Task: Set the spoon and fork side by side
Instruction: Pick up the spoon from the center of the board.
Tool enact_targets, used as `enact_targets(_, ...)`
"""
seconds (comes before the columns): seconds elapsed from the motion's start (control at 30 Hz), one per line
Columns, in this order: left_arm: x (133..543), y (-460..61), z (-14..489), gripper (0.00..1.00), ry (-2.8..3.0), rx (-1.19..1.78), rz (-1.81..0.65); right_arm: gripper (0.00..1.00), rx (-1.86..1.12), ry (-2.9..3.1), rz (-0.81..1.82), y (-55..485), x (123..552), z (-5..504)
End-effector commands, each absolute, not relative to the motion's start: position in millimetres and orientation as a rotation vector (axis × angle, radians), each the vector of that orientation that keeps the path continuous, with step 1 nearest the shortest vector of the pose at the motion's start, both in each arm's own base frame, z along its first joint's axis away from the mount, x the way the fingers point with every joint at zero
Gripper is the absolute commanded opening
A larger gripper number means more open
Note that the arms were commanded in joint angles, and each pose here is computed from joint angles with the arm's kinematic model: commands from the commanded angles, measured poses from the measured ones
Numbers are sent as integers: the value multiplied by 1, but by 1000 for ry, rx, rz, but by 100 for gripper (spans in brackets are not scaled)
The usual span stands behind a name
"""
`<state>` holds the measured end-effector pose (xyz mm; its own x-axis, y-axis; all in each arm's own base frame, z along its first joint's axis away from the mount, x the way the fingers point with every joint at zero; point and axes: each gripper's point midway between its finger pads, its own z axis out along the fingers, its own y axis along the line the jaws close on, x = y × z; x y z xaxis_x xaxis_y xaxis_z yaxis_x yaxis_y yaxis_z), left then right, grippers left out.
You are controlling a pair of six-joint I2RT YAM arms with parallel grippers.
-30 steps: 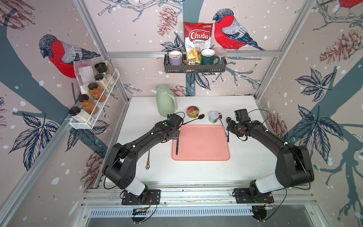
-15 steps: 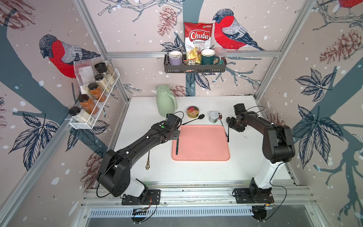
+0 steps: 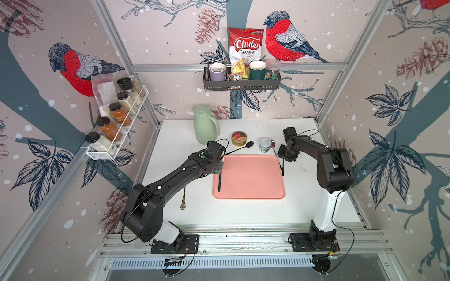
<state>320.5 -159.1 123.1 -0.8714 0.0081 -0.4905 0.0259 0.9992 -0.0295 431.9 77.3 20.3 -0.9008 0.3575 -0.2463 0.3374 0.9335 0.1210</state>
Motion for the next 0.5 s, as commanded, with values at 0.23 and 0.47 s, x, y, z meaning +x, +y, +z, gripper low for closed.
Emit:
enact_targets(0.23, 321, -161, 127, 44, 2624, 40, -52, 12, 487, 2896, 74, 75, 421, 12)
enact_targets(0.47, 318, -159, 139, 44, 2605, 41, -66, 4, 456, 2865, 51, 71, 417, 48)
